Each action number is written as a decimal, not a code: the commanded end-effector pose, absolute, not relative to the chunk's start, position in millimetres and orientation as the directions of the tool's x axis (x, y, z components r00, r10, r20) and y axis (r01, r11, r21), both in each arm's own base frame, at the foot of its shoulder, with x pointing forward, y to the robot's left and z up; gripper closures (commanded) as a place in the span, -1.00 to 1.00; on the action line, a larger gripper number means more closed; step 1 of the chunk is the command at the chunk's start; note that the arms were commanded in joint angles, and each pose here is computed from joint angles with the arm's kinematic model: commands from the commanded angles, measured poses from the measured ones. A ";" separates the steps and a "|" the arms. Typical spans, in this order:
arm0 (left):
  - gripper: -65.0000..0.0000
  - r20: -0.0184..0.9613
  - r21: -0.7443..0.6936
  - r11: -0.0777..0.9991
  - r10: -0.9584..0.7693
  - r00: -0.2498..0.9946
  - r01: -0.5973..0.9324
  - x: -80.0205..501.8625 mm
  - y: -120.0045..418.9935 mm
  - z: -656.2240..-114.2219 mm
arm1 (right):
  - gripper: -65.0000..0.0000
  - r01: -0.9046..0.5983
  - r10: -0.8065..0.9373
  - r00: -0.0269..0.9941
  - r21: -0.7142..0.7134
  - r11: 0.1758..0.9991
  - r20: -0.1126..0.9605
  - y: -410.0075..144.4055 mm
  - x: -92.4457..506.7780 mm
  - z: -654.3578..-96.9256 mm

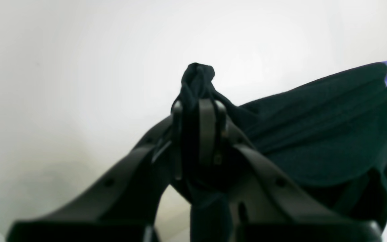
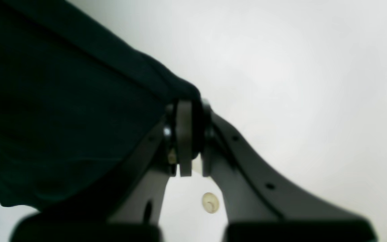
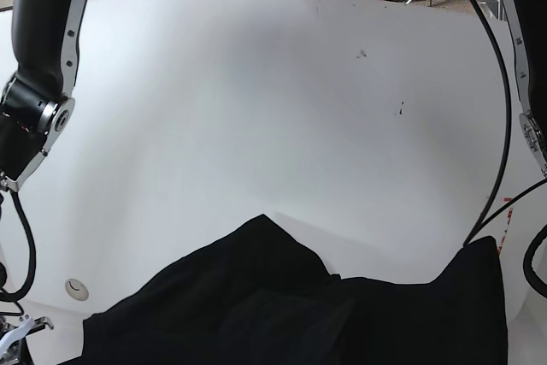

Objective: Layout the t-shirt on the table in an organized manner, then fold the t-shirt properly
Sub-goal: 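Swing the lifted shirt with both grippers and lay it back down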

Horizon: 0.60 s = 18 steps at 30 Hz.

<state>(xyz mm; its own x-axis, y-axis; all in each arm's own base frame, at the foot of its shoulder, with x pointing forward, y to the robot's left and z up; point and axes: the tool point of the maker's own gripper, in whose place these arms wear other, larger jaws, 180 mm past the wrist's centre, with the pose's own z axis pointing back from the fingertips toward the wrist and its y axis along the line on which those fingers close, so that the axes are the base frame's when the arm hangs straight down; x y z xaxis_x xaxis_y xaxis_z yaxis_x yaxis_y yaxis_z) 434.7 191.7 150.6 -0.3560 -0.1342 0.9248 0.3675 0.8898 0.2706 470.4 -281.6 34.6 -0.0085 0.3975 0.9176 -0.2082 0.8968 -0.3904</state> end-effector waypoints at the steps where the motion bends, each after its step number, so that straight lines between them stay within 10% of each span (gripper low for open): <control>1: 1.00 0.904 0.271 0.920 -0.141 -0.405 0.285 425.8 213.5 175.7 | 1.00 -0.095 0.412 0.039 -0.407 0.908 0.910 -313.6 462.8 58.0; 18: 1.00 0.965 0.220 0.912 -0.152 -0.213 0.346 447.7 207.9 79.1 | 1.00 -0.100 0.484 0.190 -0.474 0.875 0.854 -320.8 445.2 6.6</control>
